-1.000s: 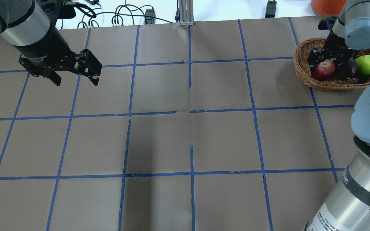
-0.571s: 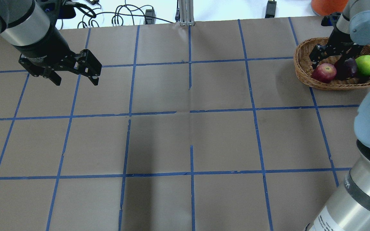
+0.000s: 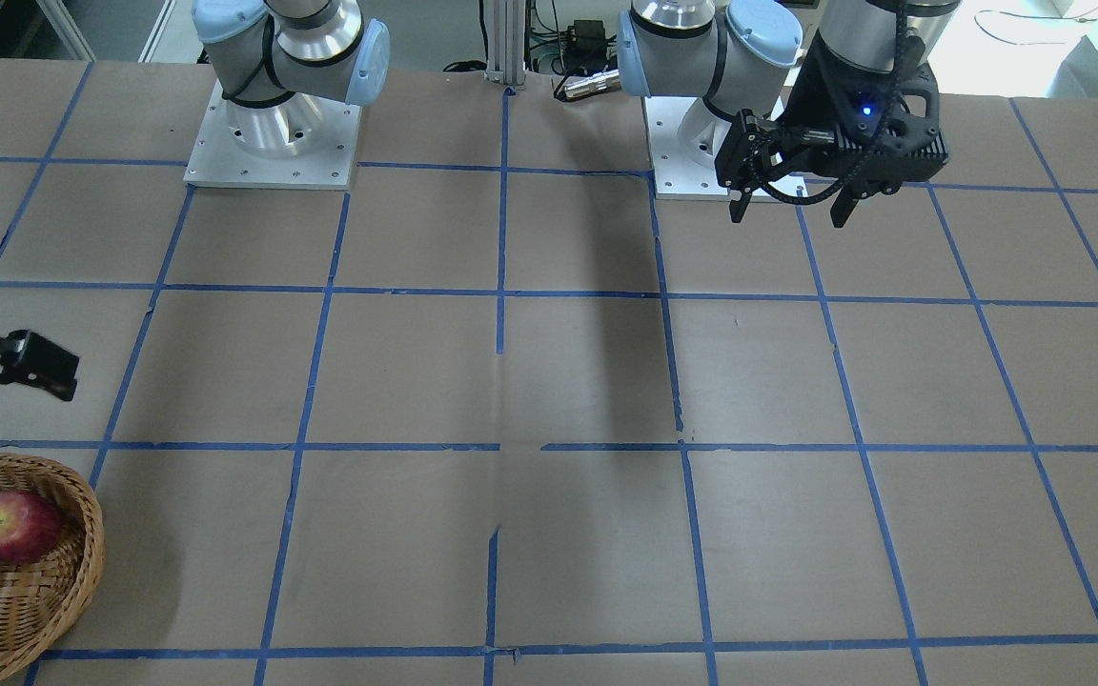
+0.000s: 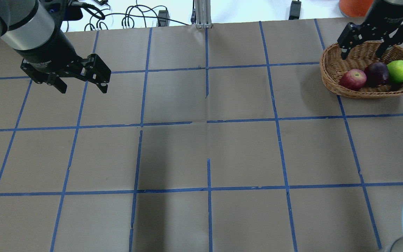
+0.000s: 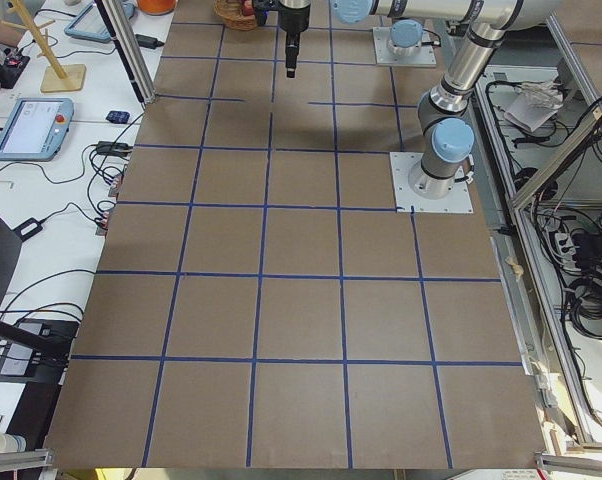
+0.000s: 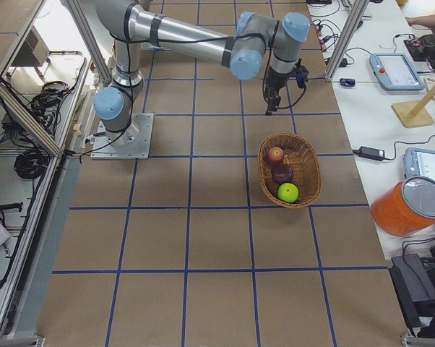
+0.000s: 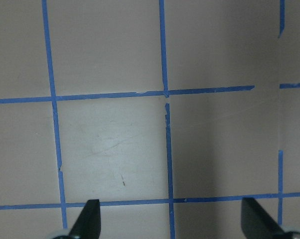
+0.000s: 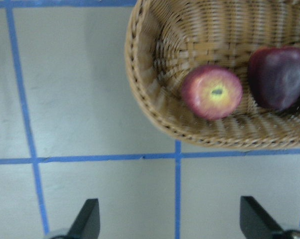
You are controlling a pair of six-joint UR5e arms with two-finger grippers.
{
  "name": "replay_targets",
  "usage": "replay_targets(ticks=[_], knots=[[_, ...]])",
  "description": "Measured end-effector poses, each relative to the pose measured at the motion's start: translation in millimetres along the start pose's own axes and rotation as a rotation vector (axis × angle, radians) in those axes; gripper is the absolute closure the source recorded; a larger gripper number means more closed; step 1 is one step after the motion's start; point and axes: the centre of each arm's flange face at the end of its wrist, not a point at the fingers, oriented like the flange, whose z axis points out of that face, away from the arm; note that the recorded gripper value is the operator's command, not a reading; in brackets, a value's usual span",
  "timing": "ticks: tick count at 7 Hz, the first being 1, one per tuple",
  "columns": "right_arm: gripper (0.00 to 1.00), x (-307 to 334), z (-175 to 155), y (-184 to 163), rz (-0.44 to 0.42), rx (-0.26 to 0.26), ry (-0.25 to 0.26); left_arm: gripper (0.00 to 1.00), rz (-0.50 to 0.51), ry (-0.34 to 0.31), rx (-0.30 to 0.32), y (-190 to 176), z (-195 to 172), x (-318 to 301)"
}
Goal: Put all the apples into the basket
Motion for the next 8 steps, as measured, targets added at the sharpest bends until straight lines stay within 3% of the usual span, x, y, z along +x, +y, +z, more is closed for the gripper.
replay_targets(ticks=[2,3,6,8], knots=[[0.0,-80,-44,58,0.107,0.01,0.009,0.0,0.0,0.0,0.0,0,0,0],[0.0,-100,-55,85,0.12,0.023,0.005,0.0,0.0,0.0,0.001,0,0,0],[0.0,-117,-46,144,0.078,0.007,-0.076,0.0,0.0,0.002,0.0,0,1,0],[0.0,-118,-48,155,0.054,0.01,-0.078,0.0,0.0,0.002,0.001,-1,0,0]])
